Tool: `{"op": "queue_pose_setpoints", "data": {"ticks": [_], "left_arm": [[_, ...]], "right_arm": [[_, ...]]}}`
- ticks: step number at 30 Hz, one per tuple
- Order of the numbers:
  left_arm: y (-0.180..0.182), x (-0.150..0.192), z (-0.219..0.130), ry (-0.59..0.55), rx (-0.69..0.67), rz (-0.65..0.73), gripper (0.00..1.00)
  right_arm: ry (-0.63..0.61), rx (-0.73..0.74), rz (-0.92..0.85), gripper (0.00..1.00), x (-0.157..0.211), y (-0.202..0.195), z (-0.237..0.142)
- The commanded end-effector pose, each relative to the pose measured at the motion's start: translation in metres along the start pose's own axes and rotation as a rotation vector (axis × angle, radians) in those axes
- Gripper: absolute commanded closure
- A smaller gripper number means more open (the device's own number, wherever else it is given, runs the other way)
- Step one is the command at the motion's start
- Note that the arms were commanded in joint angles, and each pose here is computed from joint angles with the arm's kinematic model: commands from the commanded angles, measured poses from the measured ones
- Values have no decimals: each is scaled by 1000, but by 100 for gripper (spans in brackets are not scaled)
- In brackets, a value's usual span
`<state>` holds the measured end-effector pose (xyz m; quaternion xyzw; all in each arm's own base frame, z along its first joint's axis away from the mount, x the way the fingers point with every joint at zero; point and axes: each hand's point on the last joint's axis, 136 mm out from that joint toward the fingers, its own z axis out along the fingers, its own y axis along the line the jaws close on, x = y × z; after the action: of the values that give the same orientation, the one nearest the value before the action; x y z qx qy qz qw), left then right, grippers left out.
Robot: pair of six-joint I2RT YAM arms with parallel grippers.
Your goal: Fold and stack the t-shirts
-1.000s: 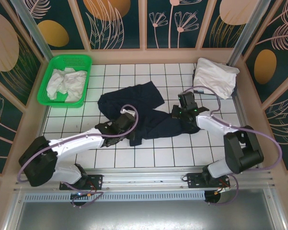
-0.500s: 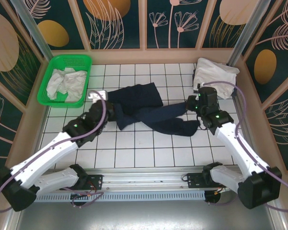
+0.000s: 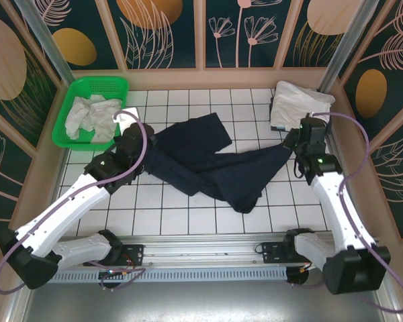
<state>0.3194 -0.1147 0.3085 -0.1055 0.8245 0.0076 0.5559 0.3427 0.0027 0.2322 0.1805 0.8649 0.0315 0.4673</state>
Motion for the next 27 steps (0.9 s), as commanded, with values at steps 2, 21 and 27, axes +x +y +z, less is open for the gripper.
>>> {"op": "queue_pose_setpoints", "data": {"ticks": [2,21,27], "left_arm": [[10,-8,6,-22,-65,23,100],[48,26,42,52,-158,24,100],[44,28,47,59,-151,32,100]], "right_arm": [[32,22,2,100,-9,9,31],[321,-254,-166,34,134,91,5],[556,-319,-197,34,250,103,-31]]}}
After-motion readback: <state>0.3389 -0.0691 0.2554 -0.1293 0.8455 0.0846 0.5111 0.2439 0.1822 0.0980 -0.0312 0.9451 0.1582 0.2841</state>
